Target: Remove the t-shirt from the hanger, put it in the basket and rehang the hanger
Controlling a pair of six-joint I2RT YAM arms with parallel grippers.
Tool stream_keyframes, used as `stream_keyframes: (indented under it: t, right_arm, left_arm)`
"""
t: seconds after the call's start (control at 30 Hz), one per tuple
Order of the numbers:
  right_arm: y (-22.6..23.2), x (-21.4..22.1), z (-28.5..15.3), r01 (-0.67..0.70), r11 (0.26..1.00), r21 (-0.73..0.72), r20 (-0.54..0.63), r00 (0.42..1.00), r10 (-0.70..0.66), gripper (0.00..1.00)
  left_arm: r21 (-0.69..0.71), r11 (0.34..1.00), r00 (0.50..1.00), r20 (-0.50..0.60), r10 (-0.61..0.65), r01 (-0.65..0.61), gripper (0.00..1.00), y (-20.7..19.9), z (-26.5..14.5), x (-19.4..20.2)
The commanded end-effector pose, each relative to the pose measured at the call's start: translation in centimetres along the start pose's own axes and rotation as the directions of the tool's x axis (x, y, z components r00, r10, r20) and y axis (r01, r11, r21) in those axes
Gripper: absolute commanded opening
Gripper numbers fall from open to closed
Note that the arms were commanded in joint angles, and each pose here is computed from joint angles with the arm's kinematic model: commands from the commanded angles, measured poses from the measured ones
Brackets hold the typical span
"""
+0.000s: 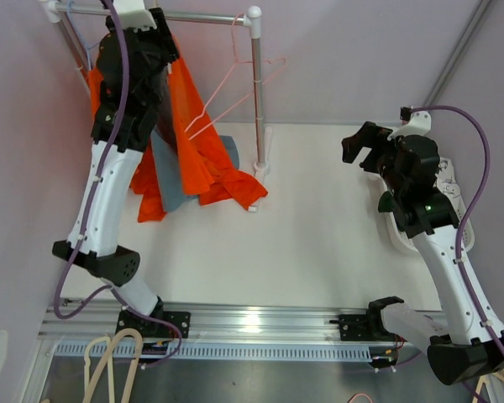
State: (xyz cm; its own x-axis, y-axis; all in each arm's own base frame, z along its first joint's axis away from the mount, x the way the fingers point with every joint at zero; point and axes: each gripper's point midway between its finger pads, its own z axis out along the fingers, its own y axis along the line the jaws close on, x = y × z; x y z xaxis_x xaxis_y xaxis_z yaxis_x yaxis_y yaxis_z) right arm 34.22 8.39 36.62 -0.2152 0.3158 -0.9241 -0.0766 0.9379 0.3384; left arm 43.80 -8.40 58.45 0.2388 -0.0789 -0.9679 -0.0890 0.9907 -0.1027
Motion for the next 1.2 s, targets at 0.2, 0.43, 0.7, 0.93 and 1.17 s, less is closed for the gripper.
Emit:
stream_keyframes:
  t: [0.2,0.43,0.7,0.93,1.17]
  right_arm:
    - [1.5,-2.4,-0.8,-0.008,0.999,-0.043,0.057,0.998,0.010,1.00]
    - [1.4,-2.2,-0.7,-0.002,0.999,-0.042,0.056,0.998,0.004,1.00]
    - [1.2,-2.5,-0.4,0.011,0.999,-0.030,0.061,0.998,-0.010,0.99]
    - [1.4,-2.6,0.0,0.015,0.999,-0.030,0.059,0.998,-0.013,0.99]
    - [1.3,-2.5,0.3,0.023,0.999,-0.028,0.058,0.998,-0.021,1.00]
  left_arm:
    - [-0.116,0.992,0.993,-0.116,0.031,-0.044,0.54,0.6,3.4,5.7]
    - [-0.158,0.986,0.994,-0.099,0.037,-0.052,0.51,0.9,5.1,7.4]
    - [-0.193,0.978,0.992,-0.110,0.059,-0.080,0.50,1.8,7.3,9.2]
    - [-0.189,0.978,0.991,-0.112,0.066,-0.087,0.46,1.8,8.7,10.6]
    - [-0.188,0.979,0.993,-0.103,0.060,-0.078,0.15,2.3,9.8,10.9]
